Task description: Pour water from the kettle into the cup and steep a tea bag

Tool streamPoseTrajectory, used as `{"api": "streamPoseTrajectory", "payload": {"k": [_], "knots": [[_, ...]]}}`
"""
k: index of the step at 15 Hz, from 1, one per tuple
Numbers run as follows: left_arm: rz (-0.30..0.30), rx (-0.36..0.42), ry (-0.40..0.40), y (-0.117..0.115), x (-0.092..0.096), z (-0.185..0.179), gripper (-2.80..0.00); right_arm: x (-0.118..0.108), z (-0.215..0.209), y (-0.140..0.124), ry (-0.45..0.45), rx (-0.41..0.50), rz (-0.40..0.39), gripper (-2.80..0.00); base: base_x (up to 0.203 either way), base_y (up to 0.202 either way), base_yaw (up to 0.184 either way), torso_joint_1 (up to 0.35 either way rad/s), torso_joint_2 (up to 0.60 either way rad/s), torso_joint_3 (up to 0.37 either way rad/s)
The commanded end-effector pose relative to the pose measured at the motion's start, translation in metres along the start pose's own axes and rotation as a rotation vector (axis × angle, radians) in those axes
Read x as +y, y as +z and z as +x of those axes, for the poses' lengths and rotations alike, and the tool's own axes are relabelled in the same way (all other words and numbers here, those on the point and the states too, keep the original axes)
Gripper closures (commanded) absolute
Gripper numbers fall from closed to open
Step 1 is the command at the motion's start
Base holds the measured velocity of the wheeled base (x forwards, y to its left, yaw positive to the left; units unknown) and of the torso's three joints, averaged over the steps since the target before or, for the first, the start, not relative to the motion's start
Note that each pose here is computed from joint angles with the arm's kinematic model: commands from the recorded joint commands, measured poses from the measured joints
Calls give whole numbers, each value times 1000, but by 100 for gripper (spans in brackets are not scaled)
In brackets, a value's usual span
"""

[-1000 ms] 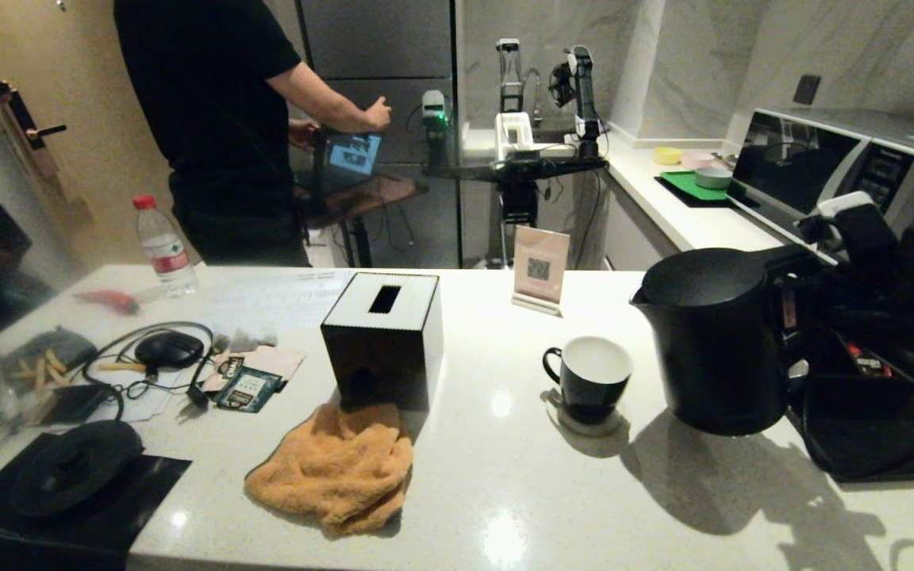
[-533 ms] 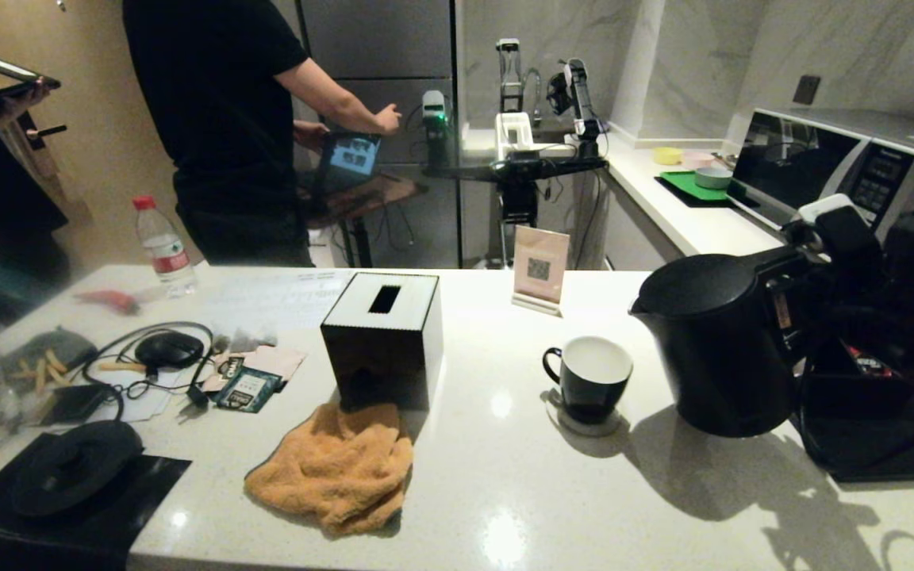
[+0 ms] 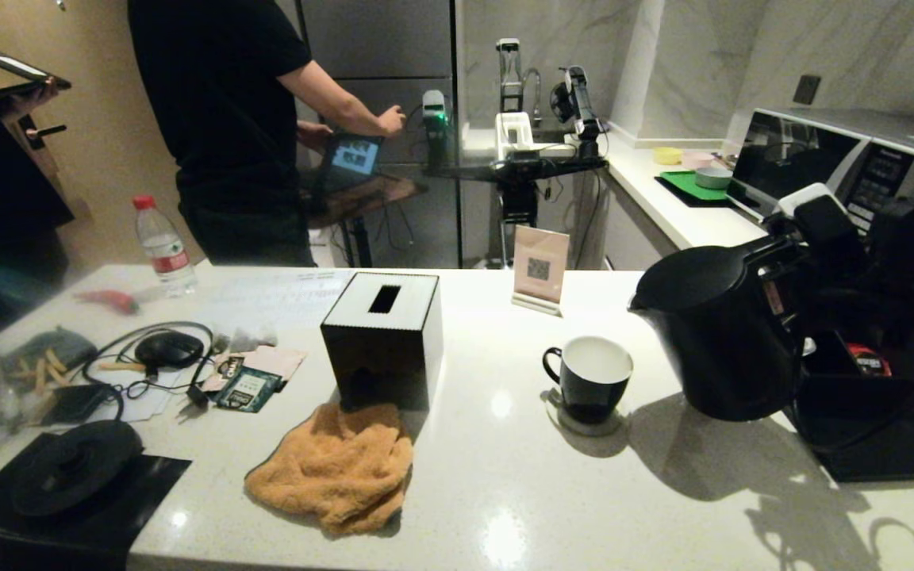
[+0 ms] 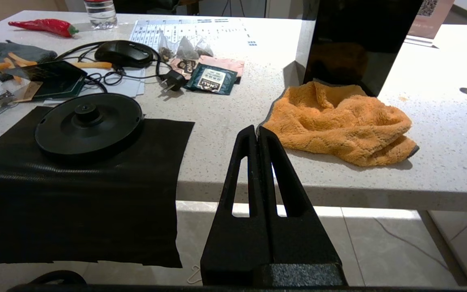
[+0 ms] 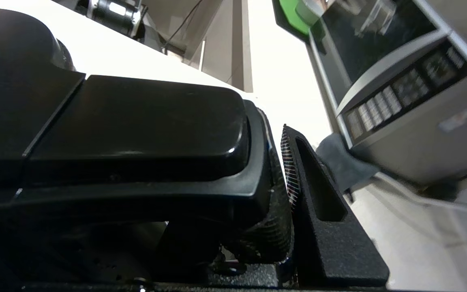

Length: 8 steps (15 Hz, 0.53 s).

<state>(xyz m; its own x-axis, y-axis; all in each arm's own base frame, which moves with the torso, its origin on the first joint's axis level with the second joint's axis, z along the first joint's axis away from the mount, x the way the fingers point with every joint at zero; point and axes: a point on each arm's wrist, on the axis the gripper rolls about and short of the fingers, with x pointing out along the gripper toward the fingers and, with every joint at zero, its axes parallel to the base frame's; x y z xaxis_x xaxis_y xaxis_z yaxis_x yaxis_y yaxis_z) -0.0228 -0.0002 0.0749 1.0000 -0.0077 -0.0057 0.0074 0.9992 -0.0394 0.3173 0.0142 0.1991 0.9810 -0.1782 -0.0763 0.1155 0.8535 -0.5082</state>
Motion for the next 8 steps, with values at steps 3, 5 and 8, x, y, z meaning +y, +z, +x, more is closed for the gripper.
{"api": "streamPoseTrajectory", "payload": {"k": [3,5,8], "knots": [[-1,0,0,0,0,0,0,2,5,1,1,-8,-43,0,0,0,0,0,0,0],[-1,0,0,0,0,0,0,6,5,2,12,-13,-58,0,0,0,0,0,0,0],[-1,0,0,0,0,0,0,8,5,4,15,-29,-90,0,0,0,0,0,0,0]]}}
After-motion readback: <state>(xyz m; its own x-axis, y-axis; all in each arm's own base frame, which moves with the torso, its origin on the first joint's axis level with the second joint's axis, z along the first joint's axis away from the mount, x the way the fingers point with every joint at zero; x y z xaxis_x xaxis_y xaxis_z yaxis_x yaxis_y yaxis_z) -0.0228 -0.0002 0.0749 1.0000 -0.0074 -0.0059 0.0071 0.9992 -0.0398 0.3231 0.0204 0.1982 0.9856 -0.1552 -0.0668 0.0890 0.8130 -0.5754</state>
